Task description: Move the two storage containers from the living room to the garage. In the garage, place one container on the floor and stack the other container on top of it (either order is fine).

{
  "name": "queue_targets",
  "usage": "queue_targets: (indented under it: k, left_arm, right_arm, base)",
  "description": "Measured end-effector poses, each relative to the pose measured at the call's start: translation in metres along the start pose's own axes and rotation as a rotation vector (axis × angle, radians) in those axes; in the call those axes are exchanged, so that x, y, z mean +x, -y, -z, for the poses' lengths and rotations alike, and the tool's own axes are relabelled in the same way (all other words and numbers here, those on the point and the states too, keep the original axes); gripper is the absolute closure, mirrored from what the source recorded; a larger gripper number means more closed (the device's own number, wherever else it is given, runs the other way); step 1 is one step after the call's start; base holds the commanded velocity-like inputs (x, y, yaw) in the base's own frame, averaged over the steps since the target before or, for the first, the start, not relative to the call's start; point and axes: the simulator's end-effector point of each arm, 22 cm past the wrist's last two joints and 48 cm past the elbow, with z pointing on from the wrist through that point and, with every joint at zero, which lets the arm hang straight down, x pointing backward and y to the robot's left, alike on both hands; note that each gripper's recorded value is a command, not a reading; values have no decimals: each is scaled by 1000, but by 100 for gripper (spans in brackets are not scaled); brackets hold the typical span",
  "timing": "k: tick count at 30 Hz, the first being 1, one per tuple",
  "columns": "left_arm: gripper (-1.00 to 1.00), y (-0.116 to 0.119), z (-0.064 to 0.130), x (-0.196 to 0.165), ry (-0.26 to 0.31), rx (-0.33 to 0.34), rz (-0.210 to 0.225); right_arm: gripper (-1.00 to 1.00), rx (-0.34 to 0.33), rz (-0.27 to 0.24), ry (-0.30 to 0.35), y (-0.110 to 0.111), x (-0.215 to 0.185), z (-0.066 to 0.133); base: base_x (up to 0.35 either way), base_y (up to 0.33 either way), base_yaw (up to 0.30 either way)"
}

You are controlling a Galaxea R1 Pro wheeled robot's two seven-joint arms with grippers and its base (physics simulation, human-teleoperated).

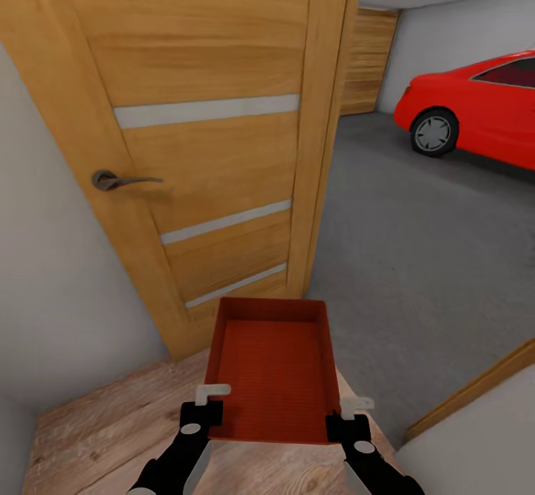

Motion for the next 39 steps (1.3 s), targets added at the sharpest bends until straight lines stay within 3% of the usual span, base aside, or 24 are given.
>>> queue_targets:
  k: [11,26,39]
  left_arm:
    - [100,0,0,0,0,0,0]
    - [100,0,0,-2,0,-1,-4]
    - [100,0,0,0,0,-1,0]
  right_arm:
    - [100,0,0,0,0,0,0]
    - [100,-2,-2,0,0,0,0]
    - [100,0,0,0,0,0,0]
  base:
    - [0,0,-239]
    - [288,135,-26]
    - [163,51,-257]
